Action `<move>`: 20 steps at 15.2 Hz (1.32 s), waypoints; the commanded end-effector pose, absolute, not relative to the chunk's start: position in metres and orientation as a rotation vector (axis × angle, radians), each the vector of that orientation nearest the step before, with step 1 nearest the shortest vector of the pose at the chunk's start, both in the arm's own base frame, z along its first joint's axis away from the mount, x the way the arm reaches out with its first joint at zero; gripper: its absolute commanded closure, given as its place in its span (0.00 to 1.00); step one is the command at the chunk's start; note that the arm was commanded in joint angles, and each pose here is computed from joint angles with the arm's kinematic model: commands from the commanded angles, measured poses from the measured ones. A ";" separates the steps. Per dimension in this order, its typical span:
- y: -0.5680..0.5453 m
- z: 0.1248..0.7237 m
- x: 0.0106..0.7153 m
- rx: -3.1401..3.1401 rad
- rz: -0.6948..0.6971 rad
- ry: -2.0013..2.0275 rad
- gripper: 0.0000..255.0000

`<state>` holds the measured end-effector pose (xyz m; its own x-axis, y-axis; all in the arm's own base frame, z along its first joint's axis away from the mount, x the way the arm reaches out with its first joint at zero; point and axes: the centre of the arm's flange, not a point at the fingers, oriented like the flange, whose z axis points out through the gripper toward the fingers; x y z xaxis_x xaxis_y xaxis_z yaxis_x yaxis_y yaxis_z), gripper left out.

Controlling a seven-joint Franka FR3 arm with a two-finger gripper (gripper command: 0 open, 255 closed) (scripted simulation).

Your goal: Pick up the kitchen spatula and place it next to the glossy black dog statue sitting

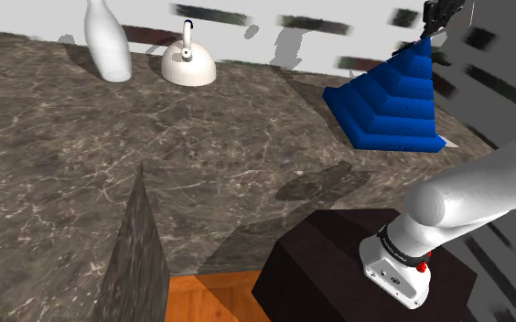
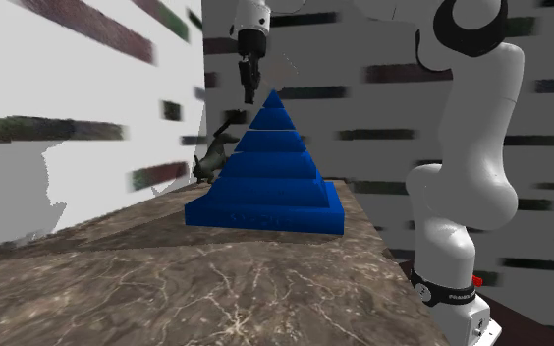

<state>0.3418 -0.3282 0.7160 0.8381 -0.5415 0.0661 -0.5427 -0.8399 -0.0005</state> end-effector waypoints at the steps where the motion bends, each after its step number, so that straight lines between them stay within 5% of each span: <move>1: -0.347 0.717 0.320 2.995 0.100 -0.881 1.00; 20: -0.513 0.717 0.132 2.995 0.100 -0.881 1.00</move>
<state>0.1436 -0.5031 0.7189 0.8374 -0.5426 0.0664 -0.5437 -0.8393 -0.0013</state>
